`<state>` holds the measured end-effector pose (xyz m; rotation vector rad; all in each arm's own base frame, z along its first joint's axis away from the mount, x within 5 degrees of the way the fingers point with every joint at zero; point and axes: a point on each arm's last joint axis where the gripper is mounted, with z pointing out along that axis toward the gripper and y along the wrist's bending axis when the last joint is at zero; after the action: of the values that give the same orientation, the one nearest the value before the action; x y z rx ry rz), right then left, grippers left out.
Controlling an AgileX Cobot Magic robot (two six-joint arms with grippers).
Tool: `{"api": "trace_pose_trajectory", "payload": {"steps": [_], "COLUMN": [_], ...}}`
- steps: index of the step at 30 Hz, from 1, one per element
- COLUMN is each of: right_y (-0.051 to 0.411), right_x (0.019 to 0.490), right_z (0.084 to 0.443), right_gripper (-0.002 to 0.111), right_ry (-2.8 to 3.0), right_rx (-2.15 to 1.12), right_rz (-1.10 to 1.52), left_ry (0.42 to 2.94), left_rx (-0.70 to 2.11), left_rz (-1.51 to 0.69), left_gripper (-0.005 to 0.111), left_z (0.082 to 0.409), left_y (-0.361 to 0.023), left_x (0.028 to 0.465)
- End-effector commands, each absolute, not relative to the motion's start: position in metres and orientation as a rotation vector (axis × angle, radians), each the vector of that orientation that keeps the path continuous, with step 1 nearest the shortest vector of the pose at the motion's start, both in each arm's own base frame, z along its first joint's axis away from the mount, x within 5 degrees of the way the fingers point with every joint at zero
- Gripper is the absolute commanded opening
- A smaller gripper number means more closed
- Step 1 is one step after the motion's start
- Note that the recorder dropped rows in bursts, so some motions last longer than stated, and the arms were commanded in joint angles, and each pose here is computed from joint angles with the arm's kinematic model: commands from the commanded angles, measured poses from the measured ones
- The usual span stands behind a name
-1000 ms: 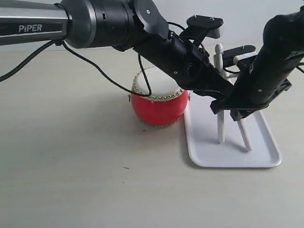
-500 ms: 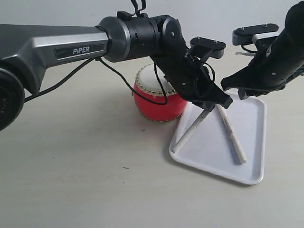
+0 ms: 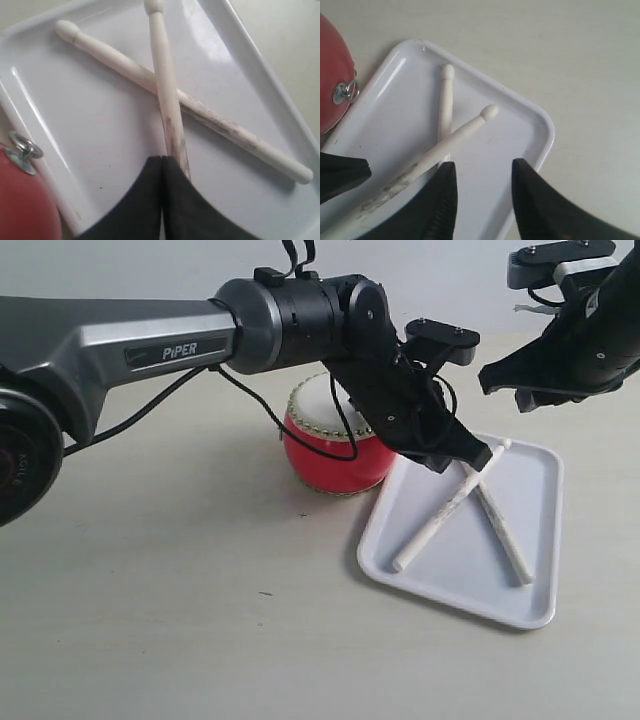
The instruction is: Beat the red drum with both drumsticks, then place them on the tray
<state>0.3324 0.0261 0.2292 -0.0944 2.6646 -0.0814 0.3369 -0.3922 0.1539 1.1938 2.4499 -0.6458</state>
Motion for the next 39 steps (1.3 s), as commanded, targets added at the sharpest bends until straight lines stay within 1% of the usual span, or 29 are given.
{"api": "trace_pose_trajectory", "payload": {"steps": [1,4,7,11,20,22,28,29,33,39], "right_y": [0.024,0.024,0.023,0.023,0.023,0.023,0.026,0.027,0.030,0.035], "right_x": [0.333,0.333,0.332,0.327,0.305,0.299,0.278,0.273,0.249,0.204], "right_z": [0.235,0.235,0.238,0.250,0.302,0.312,0.346,0.352,0.380,0.423], "right_gripper": [0.036,0.036,0.036,0.036,0.036,0.032,0.002,0.000,0.000,0.000], "right_ry": [2.651,2.651,2.643,2.607,2.421,2.385,2.252,2.225,2.100,1.876], "right_rx": [-0.088,-0.091,-0.090,-0.093,-0.073,-0.081,-0.101,-0.112,-0.114,-0.151], "right_rz": [-0.093,-0.094,-0.093,-0.091,-0.041,-0.026,0.041,0.057,0.138,0.265], "left_ry": [2.558,2.534,2.493,2.421,2.204,2.163,2.071,2.060,2.021,1.963], "left_rx": [1.168,1.166,1.162,1.149,1.148,1.145,1.129,1.136,1.158,1.117], "left_rz": [-0.690,-0.697,-0.708,-0.728,-0.679,-0.669,-0.688,-0.680,-0.625,-0.624], "left_gripper": [0.000,0.000,0.000,0.000,0.000,0.000,0.000,0.000,0.000,0.000], "left_z": [0.127,0.138,0.157,0.193,0.286,0.304,0.354,0.362,0.394,0.444], "left_y": [-0.395,-0.395,-0.395,-0.392,-0.372,-0.366,-0.348,-0.344,-0.324,-0.291], "left_x": [0.329,0.329,0.328,0.326,0.314,0.311,0.294,0.290,0.275,0.246]}}
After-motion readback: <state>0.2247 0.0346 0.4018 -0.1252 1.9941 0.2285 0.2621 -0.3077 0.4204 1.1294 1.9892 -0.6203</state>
